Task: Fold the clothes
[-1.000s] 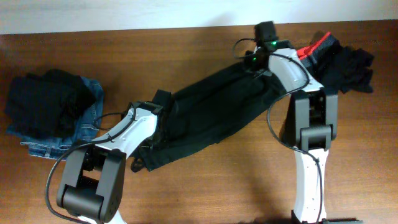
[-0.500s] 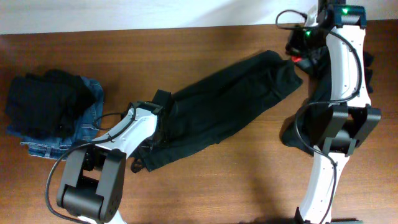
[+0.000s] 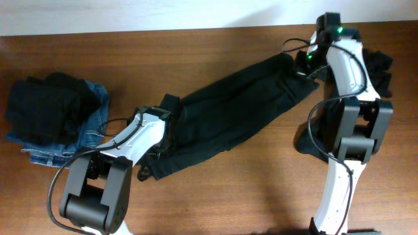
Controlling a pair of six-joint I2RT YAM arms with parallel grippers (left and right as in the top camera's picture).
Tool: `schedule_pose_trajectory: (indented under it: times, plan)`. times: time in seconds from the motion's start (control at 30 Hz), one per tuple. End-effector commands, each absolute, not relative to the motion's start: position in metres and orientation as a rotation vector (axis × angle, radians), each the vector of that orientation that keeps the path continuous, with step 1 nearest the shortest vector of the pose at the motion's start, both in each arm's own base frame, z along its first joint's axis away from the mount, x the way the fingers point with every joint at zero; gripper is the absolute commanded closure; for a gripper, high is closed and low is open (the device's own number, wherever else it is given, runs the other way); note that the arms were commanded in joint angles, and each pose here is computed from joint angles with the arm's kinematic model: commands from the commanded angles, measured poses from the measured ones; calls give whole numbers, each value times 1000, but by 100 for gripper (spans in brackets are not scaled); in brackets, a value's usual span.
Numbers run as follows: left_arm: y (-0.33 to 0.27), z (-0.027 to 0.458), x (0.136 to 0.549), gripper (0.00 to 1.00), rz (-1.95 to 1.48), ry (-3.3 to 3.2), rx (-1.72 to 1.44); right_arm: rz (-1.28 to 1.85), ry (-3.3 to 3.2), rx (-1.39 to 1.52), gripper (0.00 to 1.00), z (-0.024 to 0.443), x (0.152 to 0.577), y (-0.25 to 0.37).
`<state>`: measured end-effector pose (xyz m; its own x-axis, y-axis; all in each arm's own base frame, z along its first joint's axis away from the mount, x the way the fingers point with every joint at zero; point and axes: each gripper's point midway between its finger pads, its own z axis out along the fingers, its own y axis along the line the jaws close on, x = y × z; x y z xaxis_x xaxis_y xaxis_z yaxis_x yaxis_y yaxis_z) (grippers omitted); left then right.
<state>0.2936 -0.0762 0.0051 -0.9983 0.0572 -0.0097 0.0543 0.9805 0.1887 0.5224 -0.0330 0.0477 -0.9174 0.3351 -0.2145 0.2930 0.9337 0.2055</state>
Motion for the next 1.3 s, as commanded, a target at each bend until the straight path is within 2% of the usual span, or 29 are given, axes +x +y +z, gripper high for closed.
schedule_pose_trajectory:
  times: [0.0, 0.2, 0.4, 0.43, 0.57, 0.63, 0.8, 0.9, 1.0, 1.2, 1.27]
  plan:
    - [-69, -3, 284, 100, 349, 3152, 119, 208, 2807, 551, 96, 6, 524, -42]
    - [-68, -2, 280, 100, 361, 3170, 123, 225, 2738, 586, 96, -8, 537, -46]
    - [-67, -2, 280, 100, 366, 3169, 124, 315, 2735, 445, 96, 10, 544, -33]
    - [-67, -2, 280, 100, 368, 3167, 124, 348, 2724, 436, 93, 20, 546, -30]
    - [-65, -2, 281, 100, 383, 3162, 136, 557, 2647, 286, 47, 81, 558, -9]
    - [-65, -2, 281, 100, 386, 3161, 147, 573, 2632, 273, 31, 107, 557, -10]
    - [-65, -1, 282, 100, 386, 3160, 152, 545, 2640, 221, 6, 155, 544, -22]
    - [-67, 3, 288, 100, 377, 3147, 149, 520, 2646, 261, 0, 168, 536, -40]
    - [-72, 15, 301, 100, 355, 3117, 141, 501, 2652, 318, 1, 166, 529, -70]
    - [-74, 35, 312, 100, 368, 3105, 139, 513, 2740, 365, 1, 128, 510, -91]
    - [-68, 41, 314, 100, 405, 3100, 123, 541, 2799, 387, 1, 99, 501, -88]
